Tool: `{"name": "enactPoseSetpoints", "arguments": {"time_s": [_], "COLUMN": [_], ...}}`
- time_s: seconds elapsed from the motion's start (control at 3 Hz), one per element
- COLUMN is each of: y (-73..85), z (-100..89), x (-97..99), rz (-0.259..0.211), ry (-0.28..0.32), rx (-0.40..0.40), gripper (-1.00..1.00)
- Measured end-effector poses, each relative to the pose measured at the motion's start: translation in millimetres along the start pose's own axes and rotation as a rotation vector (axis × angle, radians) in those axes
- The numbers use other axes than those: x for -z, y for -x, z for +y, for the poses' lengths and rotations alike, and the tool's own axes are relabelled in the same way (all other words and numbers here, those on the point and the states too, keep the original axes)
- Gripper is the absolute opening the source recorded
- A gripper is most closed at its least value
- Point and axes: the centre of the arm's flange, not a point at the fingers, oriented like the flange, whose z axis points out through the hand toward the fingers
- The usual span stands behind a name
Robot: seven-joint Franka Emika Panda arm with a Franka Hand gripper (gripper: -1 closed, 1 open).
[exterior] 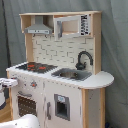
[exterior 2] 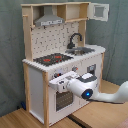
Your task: Play with the kitchen
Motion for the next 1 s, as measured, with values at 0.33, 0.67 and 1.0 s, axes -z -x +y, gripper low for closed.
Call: {"name": "enactPoseSetpoints", "arguments": {"time_s": [0.33,0.67,1.0], "y": [0.7,0.9,2.0], "z": [-0.1,-0.2,0.3], "x": [-0.3,-0.4,-0.6], "rz": [0.001,0.0,0.008], "ry": [-0.005,-0.005,-0.014], "rx": [-0.019,-0.026,-0.122], "gripper": [-1.0,1.0,1.0]}}
